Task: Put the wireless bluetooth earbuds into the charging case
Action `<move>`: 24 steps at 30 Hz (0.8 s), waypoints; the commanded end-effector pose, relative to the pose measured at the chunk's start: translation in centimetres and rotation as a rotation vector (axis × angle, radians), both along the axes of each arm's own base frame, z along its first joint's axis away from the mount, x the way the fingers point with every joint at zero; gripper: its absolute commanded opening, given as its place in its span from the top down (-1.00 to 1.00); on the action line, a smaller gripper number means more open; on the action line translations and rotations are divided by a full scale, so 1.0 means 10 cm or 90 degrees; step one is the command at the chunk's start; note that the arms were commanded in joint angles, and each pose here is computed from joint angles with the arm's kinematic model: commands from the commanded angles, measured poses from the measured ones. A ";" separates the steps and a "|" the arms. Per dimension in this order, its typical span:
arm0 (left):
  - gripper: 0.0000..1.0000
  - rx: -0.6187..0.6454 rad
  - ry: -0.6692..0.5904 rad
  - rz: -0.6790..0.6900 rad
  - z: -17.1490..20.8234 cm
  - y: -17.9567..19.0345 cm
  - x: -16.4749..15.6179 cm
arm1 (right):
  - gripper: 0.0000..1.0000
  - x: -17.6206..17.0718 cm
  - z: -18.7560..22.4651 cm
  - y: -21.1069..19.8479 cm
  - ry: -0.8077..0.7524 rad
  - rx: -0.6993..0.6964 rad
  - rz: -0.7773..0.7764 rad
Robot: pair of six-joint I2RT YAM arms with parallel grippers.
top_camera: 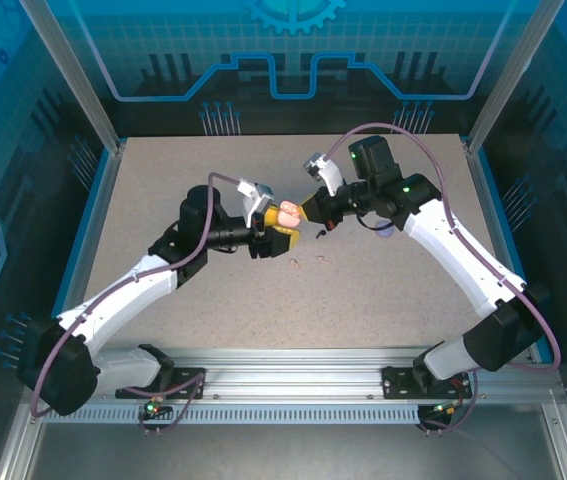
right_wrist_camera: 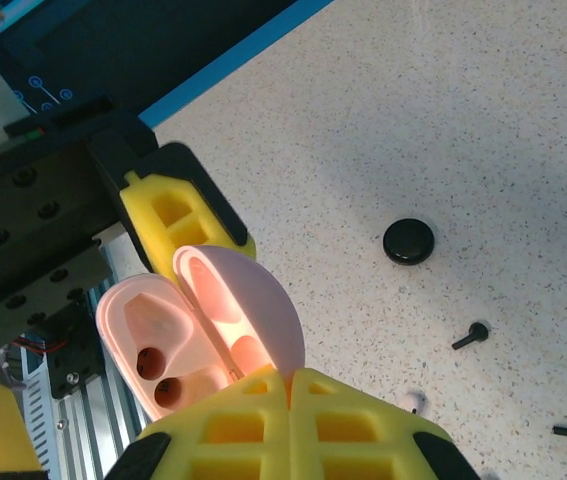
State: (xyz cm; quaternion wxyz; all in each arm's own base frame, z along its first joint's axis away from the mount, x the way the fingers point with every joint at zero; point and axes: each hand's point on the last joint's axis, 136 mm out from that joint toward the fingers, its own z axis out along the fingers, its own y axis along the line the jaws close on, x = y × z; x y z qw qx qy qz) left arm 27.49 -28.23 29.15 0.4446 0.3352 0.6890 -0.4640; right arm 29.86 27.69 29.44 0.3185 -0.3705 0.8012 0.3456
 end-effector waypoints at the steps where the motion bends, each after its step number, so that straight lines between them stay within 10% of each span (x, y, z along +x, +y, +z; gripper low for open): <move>1: -0.28 0.005 0.008 -0.050 0.06 0.01 -0.05 | 1.00 -0.09 0.16 -0.01 -0.027 0.001 0.014; 24: 0.03 0.053 0.068 -0.129 0.07 0.05 0.05 | 1.00 -0.10 0.13 -0.05 -0.039 -0.020 0.018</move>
